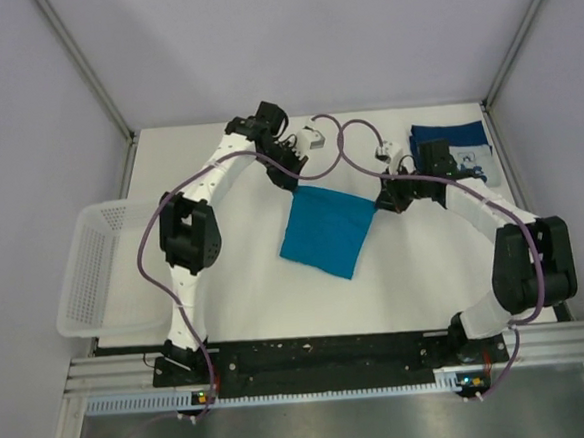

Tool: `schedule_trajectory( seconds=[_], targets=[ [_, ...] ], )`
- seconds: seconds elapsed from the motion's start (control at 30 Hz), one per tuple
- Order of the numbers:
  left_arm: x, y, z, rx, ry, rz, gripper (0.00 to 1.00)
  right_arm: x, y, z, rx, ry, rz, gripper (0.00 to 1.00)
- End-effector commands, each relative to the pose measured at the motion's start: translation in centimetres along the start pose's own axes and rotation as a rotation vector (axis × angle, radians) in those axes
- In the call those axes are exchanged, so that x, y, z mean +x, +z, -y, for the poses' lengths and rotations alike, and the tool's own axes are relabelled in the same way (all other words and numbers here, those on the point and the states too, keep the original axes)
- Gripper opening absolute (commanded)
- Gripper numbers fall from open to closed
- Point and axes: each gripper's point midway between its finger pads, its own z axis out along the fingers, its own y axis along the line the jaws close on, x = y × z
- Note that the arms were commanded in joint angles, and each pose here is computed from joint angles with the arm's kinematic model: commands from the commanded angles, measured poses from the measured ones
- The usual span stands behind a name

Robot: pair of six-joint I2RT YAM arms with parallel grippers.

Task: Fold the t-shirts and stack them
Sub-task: Fold the long partially folded tshirt into a neat square

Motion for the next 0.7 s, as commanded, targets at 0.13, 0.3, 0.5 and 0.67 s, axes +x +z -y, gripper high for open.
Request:
schedule_trajectory(
  seconds=[0.13, 0.3, 0.5, 0.67],
  targets=[
    [-2.0, 1.8, -4.3, -0.129, -0.037, 0.078, 0.0, -2.7, 1.7, 4.8, 0.067, 0.069, 0.077, 0.0],
    [-1.6, 4.2, -5.6, -0.181, -0.018, 0.049, 0.0, -1.5, 3.3, 6.9, 0.111, 0.142, 0.028, 0.0],
    [-1.8, 5.3, -7.5, -0.295, -0.03, 0.039, 0.23, -1.5, 5.0, 10.4, 0.211, 0.263, -0.002, 0.17],
    [-3.4, 4.0, -9.7, -0.423, -0.066, 0.082, 0.48, -0.6, 5.1, 14.4, 0.384, 0.428, -0.049, 0.33]
  ],
)
